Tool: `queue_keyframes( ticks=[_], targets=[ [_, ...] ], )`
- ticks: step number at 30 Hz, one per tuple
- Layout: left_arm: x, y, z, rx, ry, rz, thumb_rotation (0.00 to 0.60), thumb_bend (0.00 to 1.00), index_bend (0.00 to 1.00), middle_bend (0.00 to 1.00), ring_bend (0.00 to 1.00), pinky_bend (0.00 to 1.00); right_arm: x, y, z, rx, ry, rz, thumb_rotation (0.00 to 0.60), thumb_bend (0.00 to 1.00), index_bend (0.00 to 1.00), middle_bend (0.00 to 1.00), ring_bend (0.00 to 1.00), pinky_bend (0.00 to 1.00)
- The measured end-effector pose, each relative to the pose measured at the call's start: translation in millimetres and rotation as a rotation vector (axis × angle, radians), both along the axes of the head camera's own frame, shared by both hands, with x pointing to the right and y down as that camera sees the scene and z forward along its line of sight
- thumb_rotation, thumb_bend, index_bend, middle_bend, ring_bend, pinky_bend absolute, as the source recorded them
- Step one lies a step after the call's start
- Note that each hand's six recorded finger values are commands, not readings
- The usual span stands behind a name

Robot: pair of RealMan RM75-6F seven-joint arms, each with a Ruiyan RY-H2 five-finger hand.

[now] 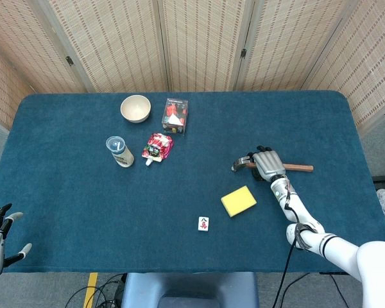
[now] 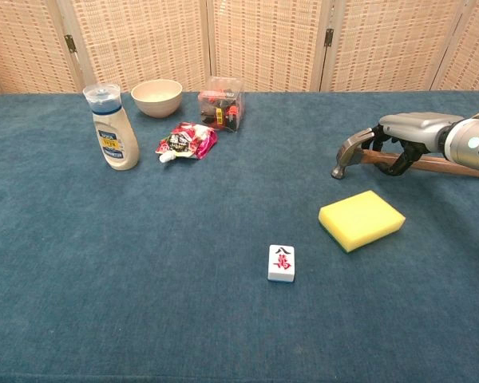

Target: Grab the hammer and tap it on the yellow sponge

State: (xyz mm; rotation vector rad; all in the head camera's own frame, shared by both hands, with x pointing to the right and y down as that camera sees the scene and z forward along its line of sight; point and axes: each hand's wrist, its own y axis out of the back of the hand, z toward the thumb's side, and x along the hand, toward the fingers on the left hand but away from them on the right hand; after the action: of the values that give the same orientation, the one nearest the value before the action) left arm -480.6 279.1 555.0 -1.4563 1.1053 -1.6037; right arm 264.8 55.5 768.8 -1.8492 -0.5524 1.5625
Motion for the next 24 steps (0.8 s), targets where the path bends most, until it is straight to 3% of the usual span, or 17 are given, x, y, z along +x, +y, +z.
queue_keyframes(
  ticks=[11, 24],
  targets=[
    [-3.0, 1.9, 0.7, -0.003, -0.002, -0.007, 0.600, 0.20, 0.28, 0.13, 0.12, 0.21, -0.8, 0.4, 2.8, 0.000, 0.017, -0.002, 0.600, 0.42, 0.43, 0.48, 0.19, 0.19],
    [-3.5, 2.5, 0.3, -0.004, -0.006, -0.008, 0.600, 0.20, 0.28, 0.13, 0.12, 0.21, 1.3, 0.7, 3.3, 0.005, 0.020, 0.006, 0.600, 0.51, 0.48, 0.52, 0.23, 0.19]
  ],
)
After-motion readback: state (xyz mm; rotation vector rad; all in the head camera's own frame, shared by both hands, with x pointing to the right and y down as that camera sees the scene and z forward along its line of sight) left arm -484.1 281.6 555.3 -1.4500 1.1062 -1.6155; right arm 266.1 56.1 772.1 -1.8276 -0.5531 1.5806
